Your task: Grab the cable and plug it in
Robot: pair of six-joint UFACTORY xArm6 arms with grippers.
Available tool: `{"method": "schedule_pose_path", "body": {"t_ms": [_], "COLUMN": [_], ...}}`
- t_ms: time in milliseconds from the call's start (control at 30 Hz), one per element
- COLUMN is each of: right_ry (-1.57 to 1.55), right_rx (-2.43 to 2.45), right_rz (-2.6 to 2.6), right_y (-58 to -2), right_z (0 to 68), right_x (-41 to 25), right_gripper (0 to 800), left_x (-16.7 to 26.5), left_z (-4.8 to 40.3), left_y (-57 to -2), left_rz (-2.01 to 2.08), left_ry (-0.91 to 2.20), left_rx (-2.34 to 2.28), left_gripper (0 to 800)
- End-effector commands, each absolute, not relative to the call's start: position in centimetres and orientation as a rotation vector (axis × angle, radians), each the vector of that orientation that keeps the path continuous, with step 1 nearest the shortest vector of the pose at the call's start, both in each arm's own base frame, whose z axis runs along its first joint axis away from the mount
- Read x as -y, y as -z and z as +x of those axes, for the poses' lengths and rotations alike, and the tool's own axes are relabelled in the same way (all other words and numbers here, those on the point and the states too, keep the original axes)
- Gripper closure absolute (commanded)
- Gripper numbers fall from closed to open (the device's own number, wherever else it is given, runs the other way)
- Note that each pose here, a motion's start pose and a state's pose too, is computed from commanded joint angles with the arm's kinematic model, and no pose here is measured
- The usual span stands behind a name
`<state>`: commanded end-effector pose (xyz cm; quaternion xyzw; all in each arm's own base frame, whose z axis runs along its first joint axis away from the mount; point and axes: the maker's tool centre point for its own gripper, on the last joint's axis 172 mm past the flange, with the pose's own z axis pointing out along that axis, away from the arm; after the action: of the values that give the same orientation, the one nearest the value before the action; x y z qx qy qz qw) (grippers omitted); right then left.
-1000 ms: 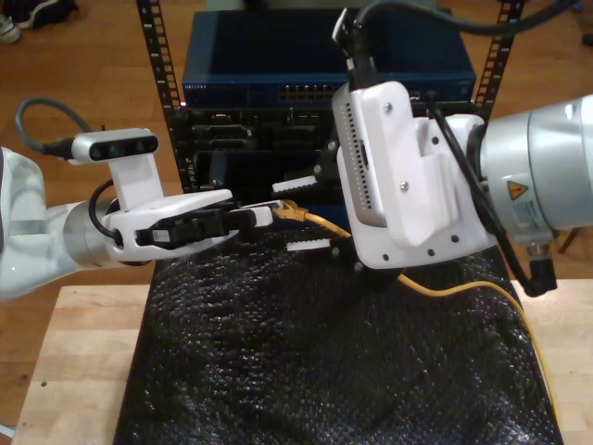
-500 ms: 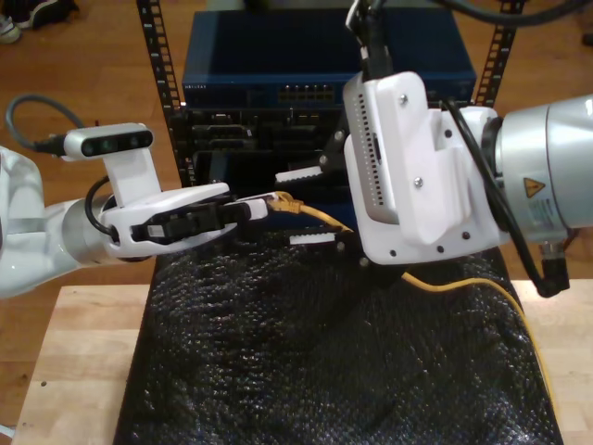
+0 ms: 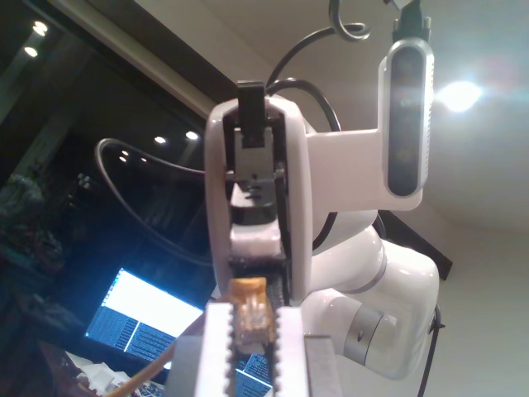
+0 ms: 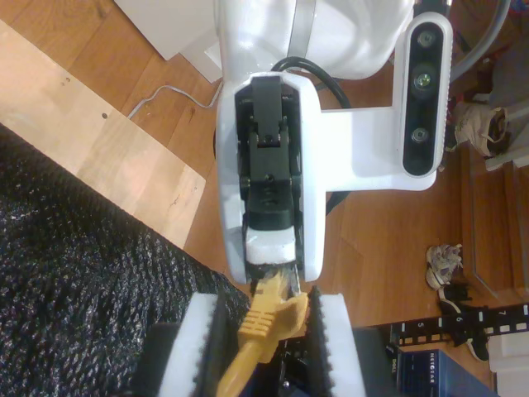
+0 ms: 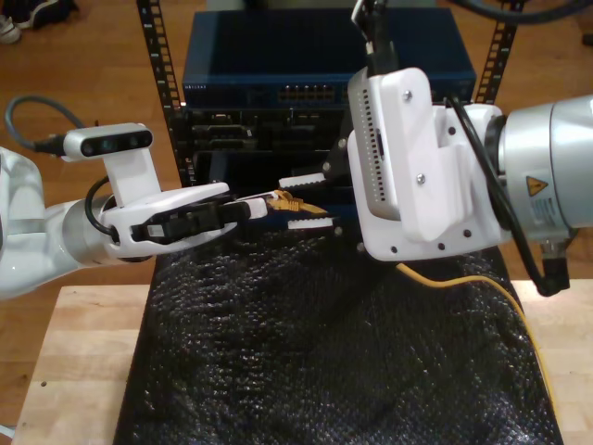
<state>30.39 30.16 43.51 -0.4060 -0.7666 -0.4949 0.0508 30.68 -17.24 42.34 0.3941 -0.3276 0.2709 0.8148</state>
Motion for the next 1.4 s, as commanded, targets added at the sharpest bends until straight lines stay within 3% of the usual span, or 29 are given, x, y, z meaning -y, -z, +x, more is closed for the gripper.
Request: {"method": "schedule_pose_path", "body": {"t_ms": [1133,1400], "right_ry": [1.529,1.527], "right_rx": [2.319,2.319], "right_rz": [-1.251,-1.252], "right_y": [-43.85,-43.79], "right_z": [30.75,30.78], "right_x": [-30.13,-30.15], "right_gripper": [547,585], "left_x": [17.43,17.41], "left_z": [30.55,30.49], "left_y": [-42.32,-42.44], "left_rz": [0.839,0.836], "left_ry": [-0.571,-0.571], "left_rx": [0.699,0.702], "left_gripper": [794,794]}}
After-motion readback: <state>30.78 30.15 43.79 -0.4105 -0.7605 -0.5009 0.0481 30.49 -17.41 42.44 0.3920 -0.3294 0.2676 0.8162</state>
